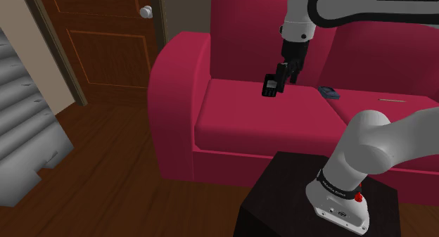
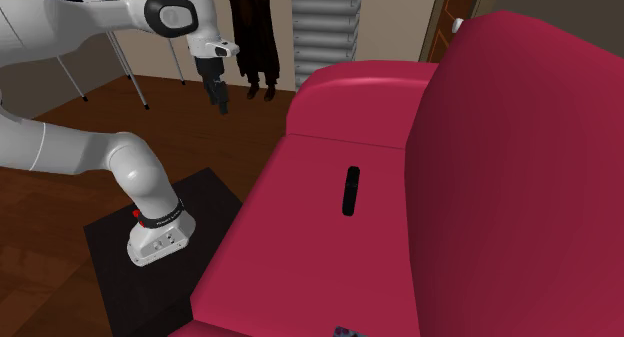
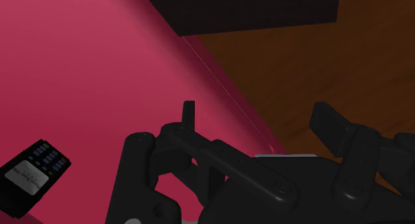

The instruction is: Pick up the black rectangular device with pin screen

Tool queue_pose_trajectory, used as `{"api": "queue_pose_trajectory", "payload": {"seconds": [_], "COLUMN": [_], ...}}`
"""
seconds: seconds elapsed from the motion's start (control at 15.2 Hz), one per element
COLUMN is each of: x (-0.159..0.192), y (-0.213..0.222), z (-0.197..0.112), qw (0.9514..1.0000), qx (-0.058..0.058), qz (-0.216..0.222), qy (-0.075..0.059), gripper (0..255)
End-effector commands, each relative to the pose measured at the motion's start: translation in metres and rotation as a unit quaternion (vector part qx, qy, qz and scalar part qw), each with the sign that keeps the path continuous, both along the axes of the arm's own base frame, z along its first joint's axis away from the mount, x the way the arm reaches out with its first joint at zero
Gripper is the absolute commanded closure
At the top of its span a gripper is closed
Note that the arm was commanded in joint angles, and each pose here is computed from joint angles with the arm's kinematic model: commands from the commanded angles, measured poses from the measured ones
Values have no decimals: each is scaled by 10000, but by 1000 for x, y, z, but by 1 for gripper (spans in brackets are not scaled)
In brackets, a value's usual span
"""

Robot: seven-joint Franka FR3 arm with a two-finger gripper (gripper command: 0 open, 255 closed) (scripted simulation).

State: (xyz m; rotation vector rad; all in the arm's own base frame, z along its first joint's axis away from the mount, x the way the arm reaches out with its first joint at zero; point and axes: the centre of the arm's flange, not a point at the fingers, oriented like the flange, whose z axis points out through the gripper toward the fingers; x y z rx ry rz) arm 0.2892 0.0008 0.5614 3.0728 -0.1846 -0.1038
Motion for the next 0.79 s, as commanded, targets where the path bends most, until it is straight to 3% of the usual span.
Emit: {"api": "queue_pose_trajectory", "payload": {"seconds": [0.0,0.73], "x": [0,28], "y": [0,-140], "z": [0,-36], "qw": [10000,9987], "qx": [0,123], "qz": [0,467], "qy": [0,-155], "gripper": [0,0]}}
